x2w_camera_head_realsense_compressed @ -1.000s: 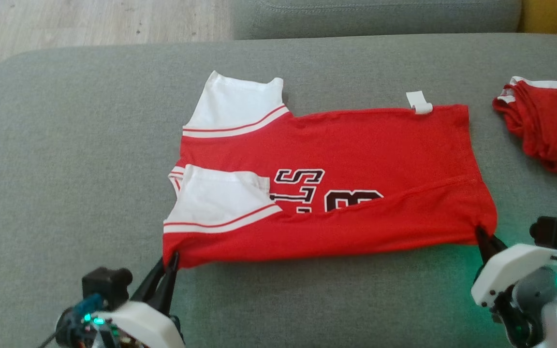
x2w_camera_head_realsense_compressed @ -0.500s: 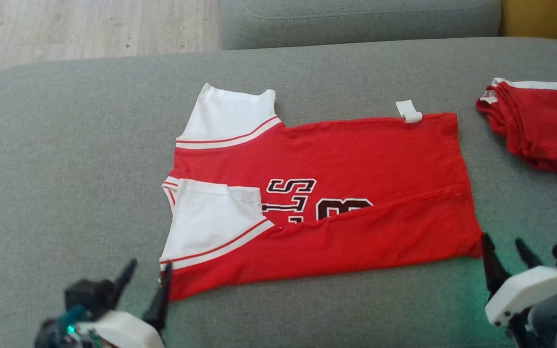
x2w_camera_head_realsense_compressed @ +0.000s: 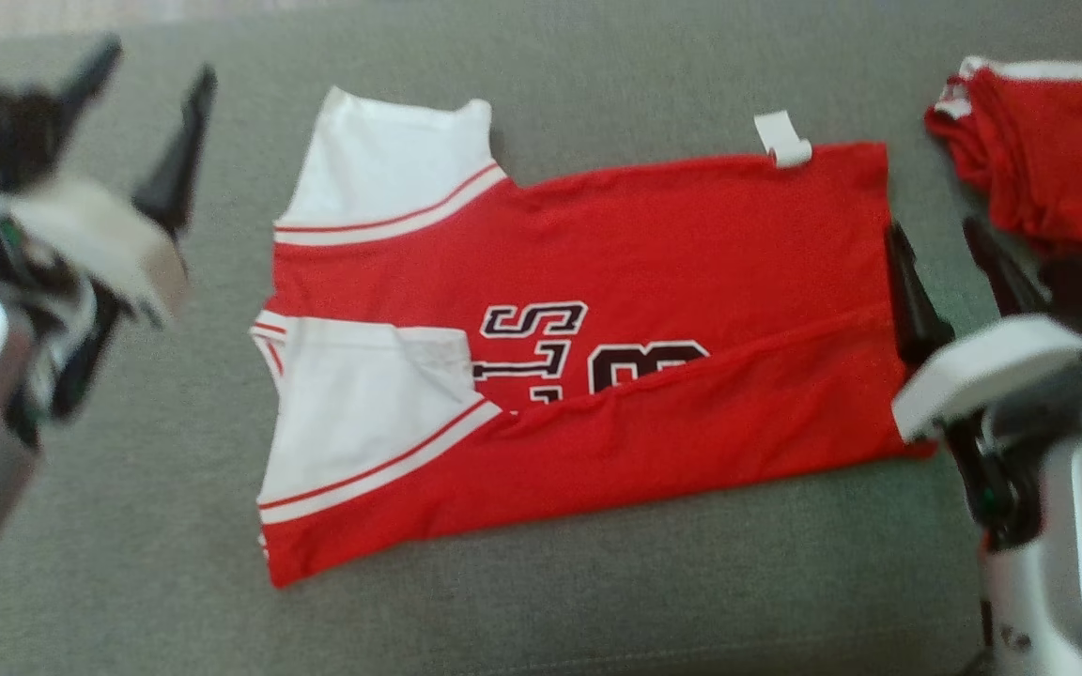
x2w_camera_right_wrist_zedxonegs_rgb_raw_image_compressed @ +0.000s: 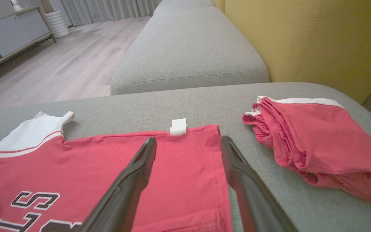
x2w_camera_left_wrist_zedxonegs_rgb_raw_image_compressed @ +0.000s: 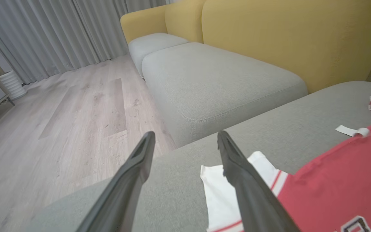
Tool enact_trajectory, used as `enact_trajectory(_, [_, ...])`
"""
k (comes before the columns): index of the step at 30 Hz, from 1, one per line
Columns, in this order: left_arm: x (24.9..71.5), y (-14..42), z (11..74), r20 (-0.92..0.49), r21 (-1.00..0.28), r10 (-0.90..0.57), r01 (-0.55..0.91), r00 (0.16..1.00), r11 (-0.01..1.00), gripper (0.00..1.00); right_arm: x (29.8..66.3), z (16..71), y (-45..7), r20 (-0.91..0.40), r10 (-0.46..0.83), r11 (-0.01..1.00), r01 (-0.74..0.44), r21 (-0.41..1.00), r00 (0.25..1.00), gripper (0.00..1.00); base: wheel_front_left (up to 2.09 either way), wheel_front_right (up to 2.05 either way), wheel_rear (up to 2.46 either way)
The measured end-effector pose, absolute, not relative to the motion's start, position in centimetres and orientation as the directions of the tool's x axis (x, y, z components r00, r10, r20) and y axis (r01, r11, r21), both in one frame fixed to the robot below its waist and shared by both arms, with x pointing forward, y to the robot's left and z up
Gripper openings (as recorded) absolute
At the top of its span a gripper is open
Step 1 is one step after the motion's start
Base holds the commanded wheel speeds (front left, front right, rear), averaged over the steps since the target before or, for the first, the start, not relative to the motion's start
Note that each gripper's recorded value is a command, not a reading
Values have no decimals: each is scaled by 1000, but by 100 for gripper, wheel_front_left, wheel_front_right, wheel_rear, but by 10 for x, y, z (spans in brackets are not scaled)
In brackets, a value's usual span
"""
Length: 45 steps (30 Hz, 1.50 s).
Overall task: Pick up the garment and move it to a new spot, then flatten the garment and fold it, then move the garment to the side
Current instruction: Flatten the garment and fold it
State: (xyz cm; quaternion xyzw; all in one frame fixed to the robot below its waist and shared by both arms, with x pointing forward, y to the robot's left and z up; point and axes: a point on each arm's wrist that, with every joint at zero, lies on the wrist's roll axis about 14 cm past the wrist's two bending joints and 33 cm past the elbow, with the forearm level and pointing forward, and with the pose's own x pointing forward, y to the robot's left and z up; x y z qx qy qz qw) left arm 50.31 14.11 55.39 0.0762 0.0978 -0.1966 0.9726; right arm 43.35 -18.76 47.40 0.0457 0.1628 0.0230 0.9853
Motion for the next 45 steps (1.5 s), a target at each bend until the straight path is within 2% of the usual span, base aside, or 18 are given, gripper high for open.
enact_trajectory(6, [563,129,523,-334,145,-374,440,865,886,100,467,467,-178,-324,94,994,-71,82,941,100,0,0,0])
enact_trajectory(11, [592,123,463,-472,90,-362,452,804,887,100,486,452,-183,-347,86,996,-69,61,934,100,0,0,0])
enact_trajectory(20, [601,101,372,-633,-11,-377,479,676,878,100,491,422,-207,-405,30,999,-20,29,914,100,0,0,0])
enact_trajectory(28, [609,93,362,-659,-27,-388,496,644,868,100,485,405,-215,-438,11,999,4,32,899,100,0,0,0])
enact_trajectory(29, [607,92,361,-662,-27,-394,505,638,863,80,486,405,-215,-438,12,999,3,32,899,100,0,0,0])
enact_trajectory(30, [605,92,360,-670,-25,-393,509,630,860,45,486,405,-215,-437,13,999,2,33,899,100,0,0,0])
enact_trajectory(31, [604,91,360,-671,-25,-398,518,626,855,30,488,407,-214,-434,16,999,-1,35,901,100,0,0,0])
enact_trajectory(32, [602,89,361,-671,-26,-404,524,622,851,9,490,409,-213,-428,19,999,-4,37,904,100,0,0,0])
enact_trajectory(33, [601,87,361,-671,-27,-407,528,620,849,0,492,410,-211,-423,24,999,-8,39,906,100,0,0,0])
enact_trajectory(38, [597,90,369,-662,-12,-406,533,630,846,0,502,415,-201,-421,53,999,-45,29,906,100,0,0,0])
enact_trajectory(45, [601,95,399,-573,16,-421,523,703,852,0,534,421,-206,-448,54,995,-86,-52,892,100,0,0,0])
